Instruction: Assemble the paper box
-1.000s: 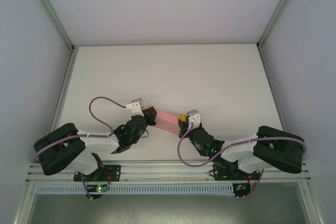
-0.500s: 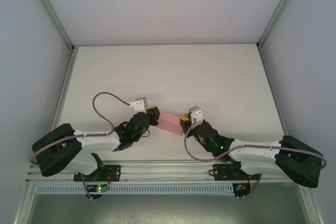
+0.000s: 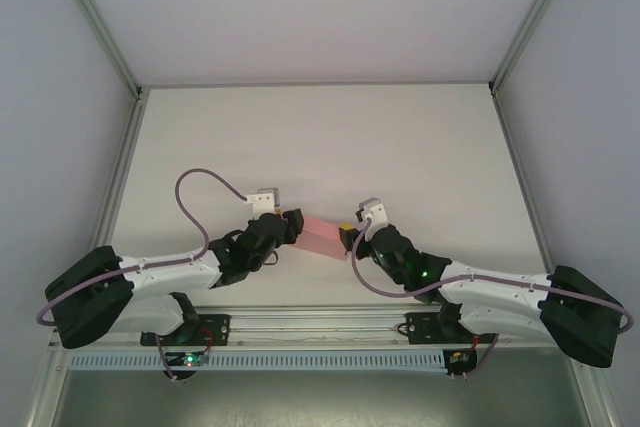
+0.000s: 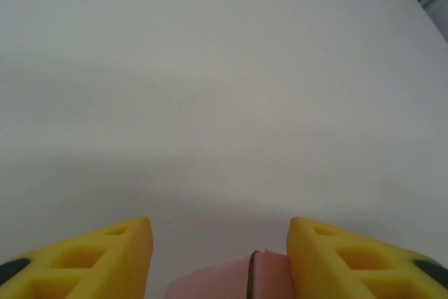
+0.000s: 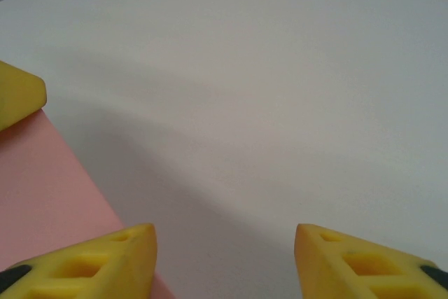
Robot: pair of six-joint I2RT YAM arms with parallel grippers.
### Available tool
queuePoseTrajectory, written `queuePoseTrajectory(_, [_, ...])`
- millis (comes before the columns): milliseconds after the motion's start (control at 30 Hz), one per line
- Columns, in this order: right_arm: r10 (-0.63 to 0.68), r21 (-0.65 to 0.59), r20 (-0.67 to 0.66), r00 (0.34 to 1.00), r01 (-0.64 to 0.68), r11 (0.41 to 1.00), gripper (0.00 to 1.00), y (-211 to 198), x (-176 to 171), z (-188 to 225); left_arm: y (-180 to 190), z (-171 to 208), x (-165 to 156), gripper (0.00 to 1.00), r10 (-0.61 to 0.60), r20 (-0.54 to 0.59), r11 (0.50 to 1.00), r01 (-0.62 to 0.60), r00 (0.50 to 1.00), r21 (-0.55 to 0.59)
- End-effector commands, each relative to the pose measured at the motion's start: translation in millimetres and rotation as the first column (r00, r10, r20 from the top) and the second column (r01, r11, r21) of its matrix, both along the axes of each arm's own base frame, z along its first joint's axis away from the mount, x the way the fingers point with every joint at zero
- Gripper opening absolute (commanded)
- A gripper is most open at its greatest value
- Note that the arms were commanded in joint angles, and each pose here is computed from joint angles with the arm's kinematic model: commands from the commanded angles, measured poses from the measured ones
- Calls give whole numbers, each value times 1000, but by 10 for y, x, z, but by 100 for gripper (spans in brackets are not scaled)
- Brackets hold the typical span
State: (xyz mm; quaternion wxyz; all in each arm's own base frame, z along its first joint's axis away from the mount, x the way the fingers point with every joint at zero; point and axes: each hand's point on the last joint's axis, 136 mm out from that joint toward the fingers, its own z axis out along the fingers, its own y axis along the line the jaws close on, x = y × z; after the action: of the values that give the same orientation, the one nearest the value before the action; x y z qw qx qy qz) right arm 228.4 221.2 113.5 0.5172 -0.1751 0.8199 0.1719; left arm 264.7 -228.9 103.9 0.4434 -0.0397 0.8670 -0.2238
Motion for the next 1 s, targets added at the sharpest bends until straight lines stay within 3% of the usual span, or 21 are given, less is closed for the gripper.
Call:
queuePoseTrajectory(0, [-2, -63, -43, 999, -1, 998, 61, -27, -1, -60, -7, -158, -167, 55, -71, -60, 991, 77, 996, 112])
queuePoseTrajectory(233, [-22, 2, -23, 999, 22, 1000, 80, -32, 56, 156, -14, 20, -125, 71, -61, -30, 993, 64, 998, 103])
queuePoseTrajectory(400, [2, 29, 6, 1000, -3, 1000, 85, 14, 77, 364, 18, 186, -82, 100, -36, -21, 991, 38, 999, 125])
queuePoseTrajectory(533, [57, 28, 3, 998, -57, 998, 98, 84, 63, 483, 71, 347, -56, 100, -8, -16, 990, 10, 1000, 141])
queuePoseTrajectory(633, [183, 10, -16, 983, -183, 983, 98, 210, -14, 544, 270, 464, -9, 100, 83, -45, 982, -74, 996, 173])
queuePoseTrajectory(767, [452, -36, -99, 886, -457, 889, 98, 442, -258, 514, 613, 526, 53, 100, 195, -101, 956, -166, 976, 242])
queuePoseTrajectory(967, [588, -217, -222, 778, -628, 748, 98, 579, -312, 302, 942, 313, 125, 100, 266, -248, 951, -211, 931, 227])
